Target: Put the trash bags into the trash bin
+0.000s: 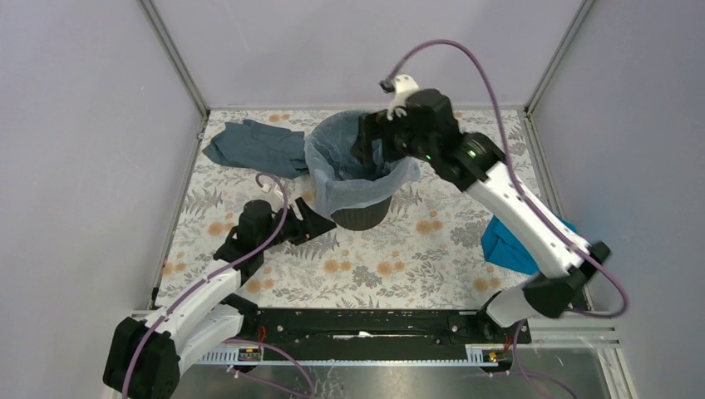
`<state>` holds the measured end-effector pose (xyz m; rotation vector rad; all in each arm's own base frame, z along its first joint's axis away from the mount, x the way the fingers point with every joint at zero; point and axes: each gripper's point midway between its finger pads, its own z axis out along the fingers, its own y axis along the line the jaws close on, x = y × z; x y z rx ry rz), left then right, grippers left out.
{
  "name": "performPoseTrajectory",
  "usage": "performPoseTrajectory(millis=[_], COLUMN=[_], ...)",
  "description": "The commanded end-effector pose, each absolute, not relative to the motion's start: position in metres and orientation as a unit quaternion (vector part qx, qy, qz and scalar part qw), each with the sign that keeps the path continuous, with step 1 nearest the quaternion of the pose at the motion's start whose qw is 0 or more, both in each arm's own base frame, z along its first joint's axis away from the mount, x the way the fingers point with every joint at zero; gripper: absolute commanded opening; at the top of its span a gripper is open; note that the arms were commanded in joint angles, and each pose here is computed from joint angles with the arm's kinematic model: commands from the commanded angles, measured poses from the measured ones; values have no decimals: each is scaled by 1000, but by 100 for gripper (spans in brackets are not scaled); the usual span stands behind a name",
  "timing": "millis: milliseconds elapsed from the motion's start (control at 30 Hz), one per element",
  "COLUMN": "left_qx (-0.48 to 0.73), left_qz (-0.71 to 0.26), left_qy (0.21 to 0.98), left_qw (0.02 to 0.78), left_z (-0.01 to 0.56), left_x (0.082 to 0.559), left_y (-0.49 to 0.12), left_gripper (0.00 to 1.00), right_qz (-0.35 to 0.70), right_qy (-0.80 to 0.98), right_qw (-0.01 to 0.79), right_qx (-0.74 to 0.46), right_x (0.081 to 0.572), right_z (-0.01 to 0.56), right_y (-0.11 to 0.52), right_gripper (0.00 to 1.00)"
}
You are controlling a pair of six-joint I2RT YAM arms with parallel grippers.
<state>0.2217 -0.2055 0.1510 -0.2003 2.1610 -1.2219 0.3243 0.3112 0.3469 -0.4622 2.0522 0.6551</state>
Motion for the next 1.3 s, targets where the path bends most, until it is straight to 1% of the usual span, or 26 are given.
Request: performPoseTrajectory(millis=[0,133,233,333,500,567,733,833,867,933,967,1200,1267], left_qx=[-75,-62,-59,-49,-40,-51,-79,-91,-91,-79,-74,-44,-43], left_qz=[-528,-519,-520,-509,-505,-505,-539,-548,-545,-528,-521,-461,-443], left_qy=[766,765,760,764,765,765,751,742,742,748,751,773,791], left_qw=[359,376,386,393,398,397,373,376,379,395,398,433,420], left_z=[174,167,164,160,161,160,159,155,154,152,151,146,141], left_x=[231,242,251,265,294,308,342,369,379,402,412,479,482], left_y=[-222,-229,-234,-239,-253,-258,-282,-294,-298,-305,-309,-326,-323], left_gripper=[65,65,70,76,79,83,86,88,89,97,98,99,99], right_qz=[283,255,231,229,238,241,231,233,234,234,233,219,216], right_qy=[805,817,822,818,803,801,806,805,804,803,803,802,798], right_qw=[485,481,491,502,526,528,524,526,527,529,530,541,549], right_qx=[-192,-191,-175,-165,-149,-147,-146,-146,-145,-143,-141,-126,-122], right_x=[286,266,255,244,233,231,229,224,223,219,218,211,207], right_z=[367,345,338,340,349,349,347,350,351,352,352,353,358], right_y=[277,248,224,210,196,195,190,186,184,181,179,161,155], right_gripper=[100,100,100,100,100,100,100,100,100,100,100,100,100])
